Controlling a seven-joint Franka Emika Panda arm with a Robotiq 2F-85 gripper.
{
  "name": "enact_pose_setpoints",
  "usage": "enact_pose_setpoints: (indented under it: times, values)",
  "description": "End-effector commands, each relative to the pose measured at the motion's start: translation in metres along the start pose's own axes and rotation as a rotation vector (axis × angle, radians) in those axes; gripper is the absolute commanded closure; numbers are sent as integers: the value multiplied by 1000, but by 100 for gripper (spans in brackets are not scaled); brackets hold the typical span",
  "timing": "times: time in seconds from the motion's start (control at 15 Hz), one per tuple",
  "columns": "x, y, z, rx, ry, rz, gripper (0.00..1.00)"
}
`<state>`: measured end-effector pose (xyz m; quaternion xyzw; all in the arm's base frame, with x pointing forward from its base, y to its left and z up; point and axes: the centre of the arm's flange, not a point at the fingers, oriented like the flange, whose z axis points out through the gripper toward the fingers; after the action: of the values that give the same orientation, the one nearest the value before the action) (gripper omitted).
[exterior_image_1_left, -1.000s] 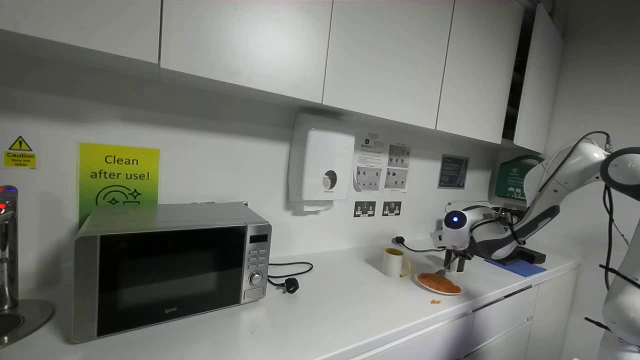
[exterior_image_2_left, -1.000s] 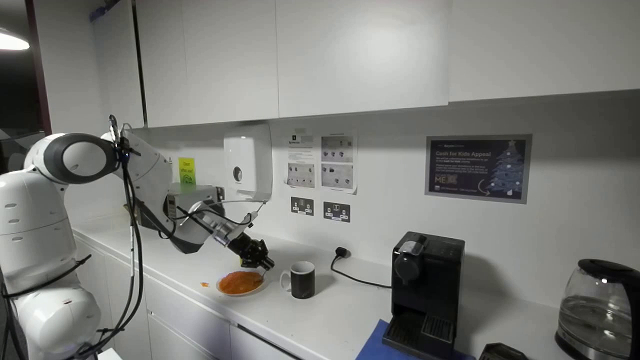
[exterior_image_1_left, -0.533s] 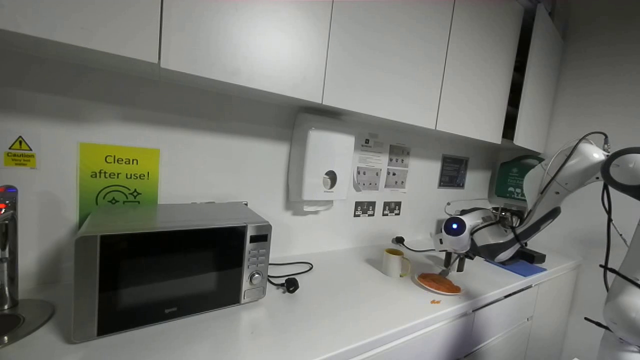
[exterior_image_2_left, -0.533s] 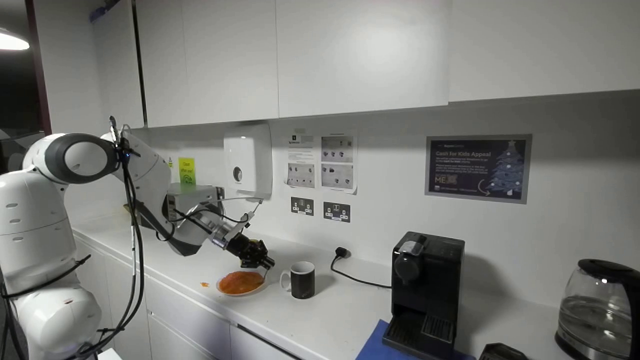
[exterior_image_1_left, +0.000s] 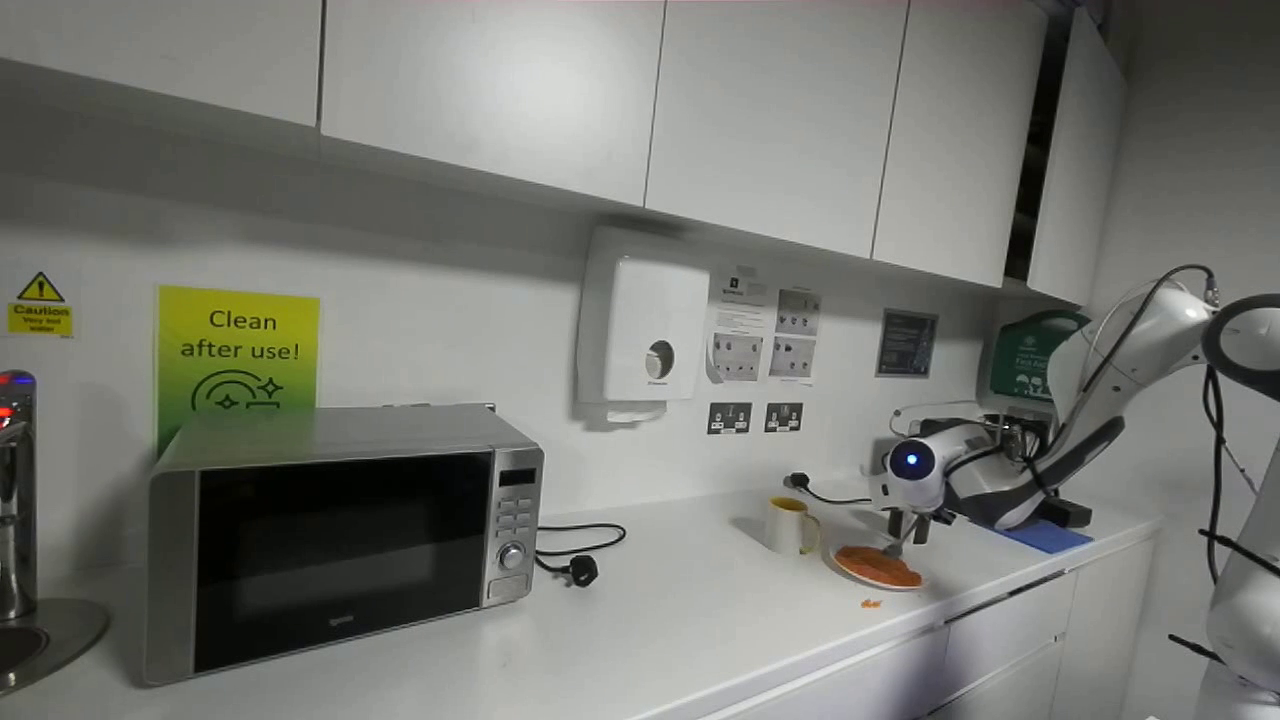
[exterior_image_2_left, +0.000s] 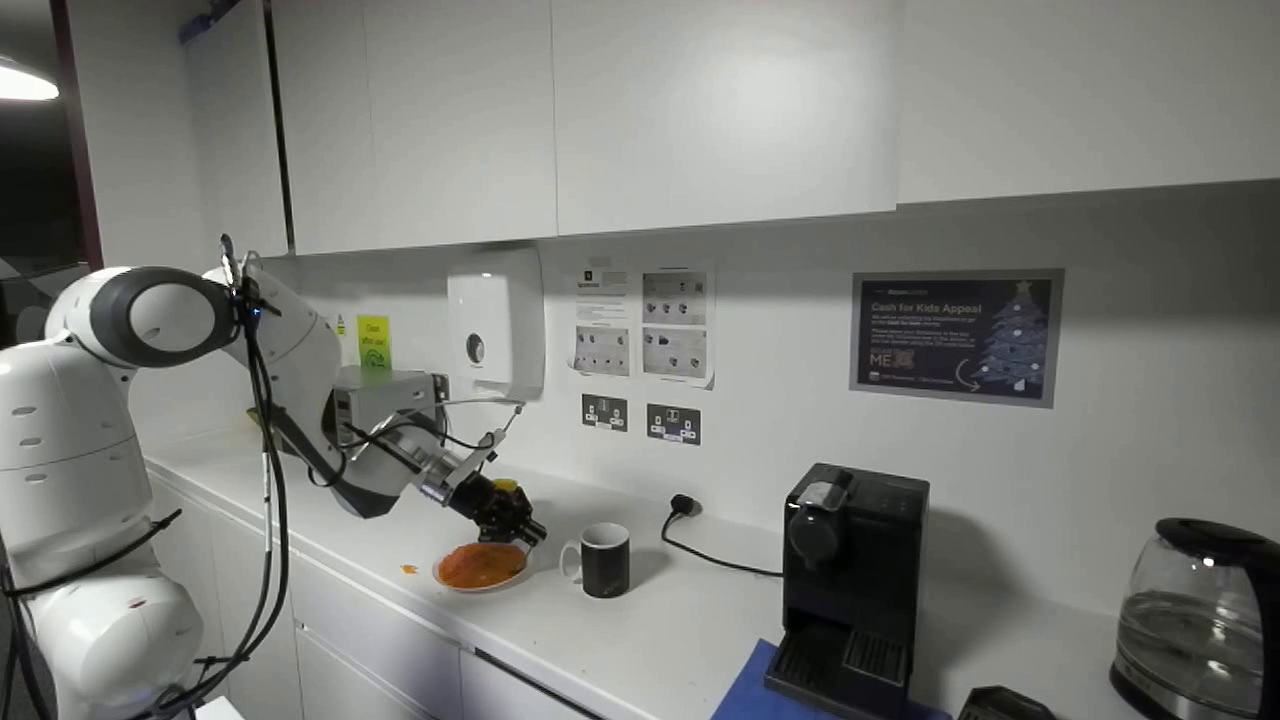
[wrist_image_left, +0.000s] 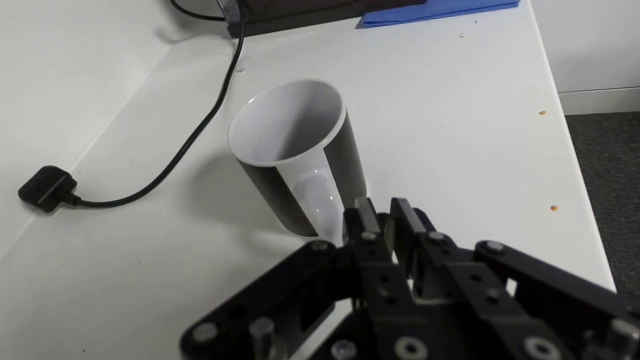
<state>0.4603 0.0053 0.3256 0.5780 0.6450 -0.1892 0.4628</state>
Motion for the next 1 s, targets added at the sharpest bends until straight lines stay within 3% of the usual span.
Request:
enact_pose_setpoints:
  times: [0.0, 0.93]
  values:
    - [2, -15, -11, -14, -17, -11, 97]
    - [8, -12, -36, -51, 66, -7, 97]
